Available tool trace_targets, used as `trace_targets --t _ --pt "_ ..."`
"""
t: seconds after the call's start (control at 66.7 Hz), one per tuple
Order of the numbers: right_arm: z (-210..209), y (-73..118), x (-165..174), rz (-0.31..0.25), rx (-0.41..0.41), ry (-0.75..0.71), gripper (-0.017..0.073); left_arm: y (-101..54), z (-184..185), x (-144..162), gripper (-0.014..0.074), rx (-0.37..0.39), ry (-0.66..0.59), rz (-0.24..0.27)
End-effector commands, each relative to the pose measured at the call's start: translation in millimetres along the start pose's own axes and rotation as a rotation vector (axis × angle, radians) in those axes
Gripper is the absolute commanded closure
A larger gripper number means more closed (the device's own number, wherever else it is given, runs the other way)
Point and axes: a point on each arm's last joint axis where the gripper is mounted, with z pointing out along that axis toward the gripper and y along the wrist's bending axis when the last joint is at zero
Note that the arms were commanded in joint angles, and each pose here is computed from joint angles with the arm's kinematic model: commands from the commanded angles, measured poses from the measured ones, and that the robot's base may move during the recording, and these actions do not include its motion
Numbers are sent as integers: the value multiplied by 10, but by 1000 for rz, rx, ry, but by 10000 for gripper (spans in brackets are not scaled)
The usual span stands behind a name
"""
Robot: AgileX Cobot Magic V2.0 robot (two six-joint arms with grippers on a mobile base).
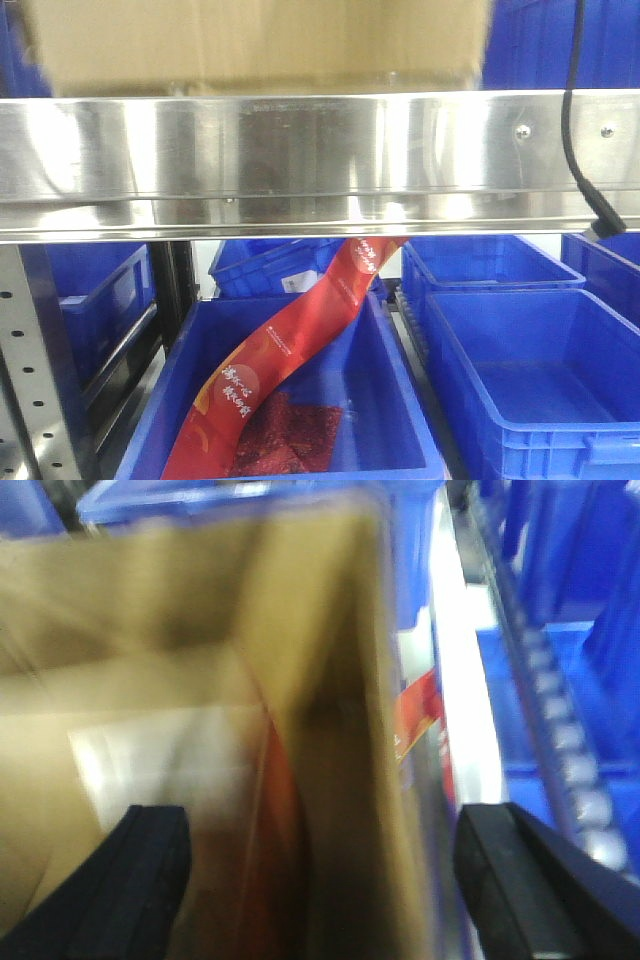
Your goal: Stack two boxes on right shelf middle
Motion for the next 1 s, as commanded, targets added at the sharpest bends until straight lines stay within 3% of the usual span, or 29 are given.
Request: trace_targets --t 0.0,0.105,0.165,0.36,0.465,0.585,0.69,0.989 --pt "-59 -9 -47 -14 7 -29 134 -7 -61 -49 121 8 -43 4" --pt "-132 -19 -74 -7 2 -40 174 4 -112 -60 175 10 -53 2" --pt "-198 -29 -101 -3 -3 -53 263 16 -169 -69 279 12 -62 -1" --pt "-288 -53 -108 9 1 -38 727 46 -200 -75 710 -13 -68 11" --pt "-297 -37 -83 5 -19 -9 725 28 -231 -43 684 16 -31 -13" --pt "-379 -6 -87 -72 -64 -11 725 -37 -285 26 685 123 -55 67" --pt "-466 -29 -63 -111 -86 -47 725 -35 -382 147 685 199 -151 50" --pt "-812 -203 387 -167 -220 -272 725 218 -773 968 685 295 -384 22"
